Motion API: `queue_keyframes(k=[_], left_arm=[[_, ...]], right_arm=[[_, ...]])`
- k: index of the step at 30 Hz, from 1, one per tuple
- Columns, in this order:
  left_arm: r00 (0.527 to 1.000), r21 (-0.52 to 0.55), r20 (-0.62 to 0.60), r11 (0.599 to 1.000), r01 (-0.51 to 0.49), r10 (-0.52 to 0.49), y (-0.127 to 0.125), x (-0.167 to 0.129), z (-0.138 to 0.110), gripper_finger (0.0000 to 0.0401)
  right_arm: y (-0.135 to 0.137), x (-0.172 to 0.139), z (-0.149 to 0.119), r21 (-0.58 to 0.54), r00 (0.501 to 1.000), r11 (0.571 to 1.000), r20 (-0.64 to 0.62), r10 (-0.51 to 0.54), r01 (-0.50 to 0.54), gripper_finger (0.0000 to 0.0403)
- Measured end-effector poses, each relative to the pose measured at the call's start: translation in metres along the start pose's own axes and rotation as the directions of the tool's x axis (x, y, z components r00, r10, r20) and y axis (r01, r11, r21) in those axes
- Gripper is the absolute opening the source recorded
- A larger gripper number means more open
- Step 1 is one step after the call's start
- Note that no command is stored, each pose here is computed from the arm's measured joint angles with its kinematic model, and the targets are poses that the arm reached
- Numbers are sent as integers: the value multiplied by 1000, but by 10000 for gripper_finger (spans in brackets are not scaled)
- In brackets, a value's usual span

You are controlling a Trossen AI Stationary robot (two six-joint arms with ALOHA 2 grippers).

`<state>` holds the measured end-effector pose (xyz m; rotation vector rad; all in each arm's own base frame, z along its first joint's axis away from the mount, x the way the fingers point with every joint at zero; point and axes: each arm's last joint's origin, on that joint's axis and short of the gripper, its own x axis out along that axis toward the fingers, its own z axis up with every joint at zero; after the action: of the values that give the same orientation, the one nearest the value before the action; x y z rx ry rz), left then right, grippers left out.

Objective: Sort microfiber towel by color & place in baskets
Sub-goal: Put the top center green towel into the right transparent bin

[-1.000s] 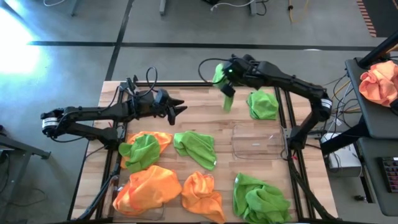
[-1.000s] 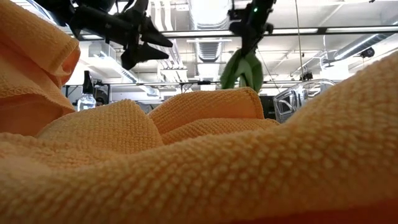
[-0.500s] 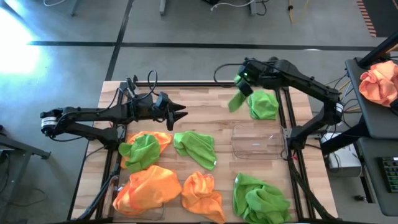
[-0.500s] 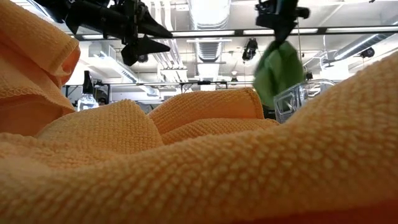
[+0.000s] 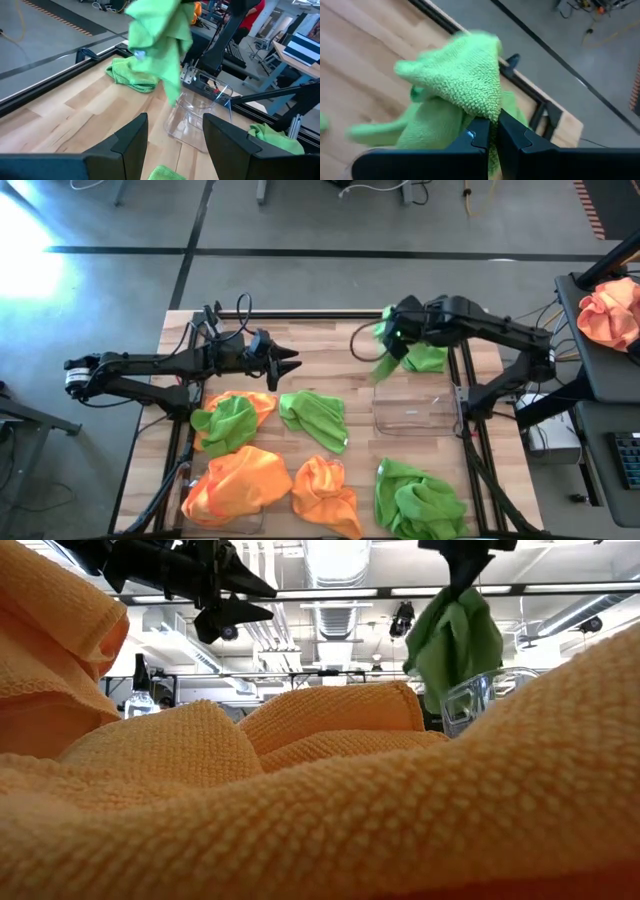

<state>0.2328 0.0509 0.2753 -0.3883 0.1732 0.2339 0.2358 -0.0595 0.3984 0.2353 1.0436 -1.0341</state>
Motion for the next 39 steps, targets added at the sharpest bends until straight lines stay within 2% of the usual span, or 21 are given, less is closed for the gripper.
queue_keyframes(k=[5,15,20,26,33,39], left_arm=[[1000,-32,23,999,2,-1,-1,0,2,174],[988,-93,146,994,60,-46,-5,-1,14,174],[986,-113,156,991,69,-51,-6,-1,15,174],[986,-121,158,990,73,-53,-6,-1,15,174],[986,-121,158,990,74,-54,-7,-1,15,174],[986,-120,158,990,74,-54,-7,-1,15,174]], right_arm=[[16,-19,-16,-30,996,996,24,87,-87,13],[40,-57,-54,-67,965,965,46,258,-254,13],[50,-69,-72,-85,950,949,47,309,-305,13],[62,-58,-90,-94,963,959,11,268,-266,13],[73,-30,-112,-116,970,970,-143,198,-215,13],[75,-18,-121,-112,971,978,-182,153,-175,13]])
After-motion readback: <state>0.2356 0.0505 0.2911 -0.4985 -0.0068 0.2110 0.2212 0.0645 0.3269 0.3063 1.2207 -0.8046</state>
